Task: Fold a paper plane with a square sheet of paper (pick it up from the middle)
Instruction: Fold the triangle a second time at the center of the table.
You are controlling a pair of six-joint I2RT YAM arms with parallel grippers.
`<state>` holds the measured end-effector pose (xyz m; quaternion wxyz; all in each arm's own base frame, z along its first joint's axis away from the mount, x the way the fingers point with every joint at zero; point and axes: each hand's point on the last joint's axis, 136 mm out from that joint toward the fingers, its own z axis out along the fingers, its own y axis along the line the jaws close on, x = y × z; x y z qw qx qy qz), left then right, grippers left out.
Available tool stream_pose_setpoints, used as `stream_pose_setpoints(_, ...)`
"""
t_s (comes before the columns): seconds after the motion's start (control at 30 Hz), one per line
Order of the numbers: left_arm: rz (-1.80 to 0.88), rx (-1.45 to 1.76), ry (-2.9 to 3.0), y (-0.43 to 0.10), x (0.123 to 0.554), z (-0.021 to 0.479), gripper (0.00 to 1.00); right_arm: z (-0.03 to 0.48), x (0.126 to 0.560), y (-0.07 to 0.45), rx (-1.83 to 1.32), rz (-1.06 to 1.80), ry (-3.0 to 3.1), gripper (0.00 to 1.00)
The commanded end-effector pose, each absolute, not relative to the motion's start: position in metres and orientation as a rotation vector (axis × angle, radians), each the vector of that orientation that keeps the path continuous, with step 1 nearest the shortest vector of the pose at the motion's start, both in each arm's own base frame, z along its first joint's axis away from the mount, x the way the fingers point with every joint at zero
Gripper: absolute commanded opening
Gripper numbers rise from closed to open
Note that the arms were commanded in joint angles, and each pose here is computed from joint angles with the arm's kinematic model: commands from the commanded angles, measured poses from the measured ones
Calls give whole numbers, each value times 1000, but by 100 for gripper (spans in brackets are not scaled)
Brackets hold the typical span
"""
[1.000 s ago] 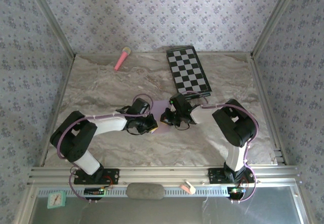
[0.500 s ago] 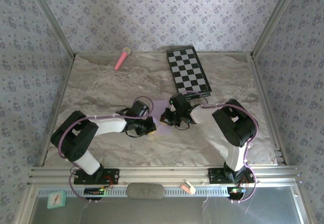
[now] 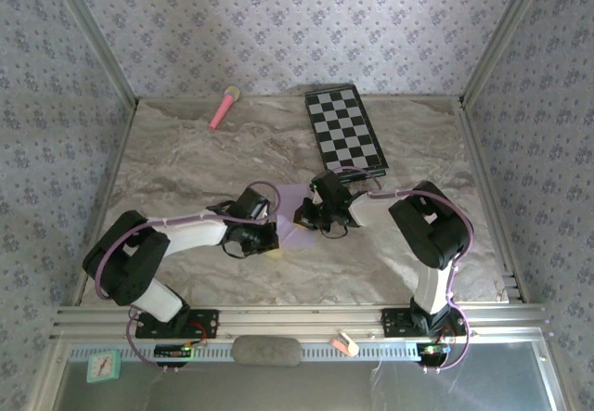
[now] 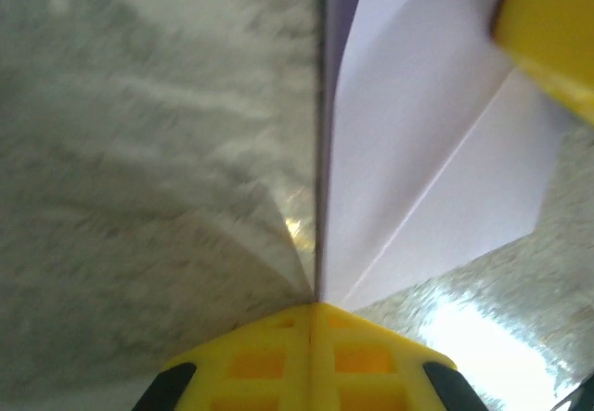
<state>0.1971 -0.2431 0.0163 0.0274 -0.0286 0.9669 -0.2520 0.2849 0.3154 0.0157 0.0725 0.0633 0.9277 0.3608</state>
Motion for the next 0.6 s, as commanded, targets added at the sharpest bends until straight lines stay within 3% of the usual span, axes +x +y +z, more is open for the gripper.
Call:
stream_pose_setpoints(0.0, -517, -78, 3139, -205, 166, 12, 5, -65, 245, 248, 339, 637, 3035, 4)
stream_pose_setpoints(0.27, -851, -177, 2791, -251, 222, 73, 8, -64, 247, 253, 330, 697, 3017, 4)
stream_pose_setpoints(0.43, -1007, -231, 2718, -277, 239, 71, 8, -63, 248, 258, 326, 739, 3008, 5)
stream_pose_setpoints(0.57, -961, -278, 2762, -279, 243, 51, 5, -59, 251, 261, 339, 769, 2997, 5)
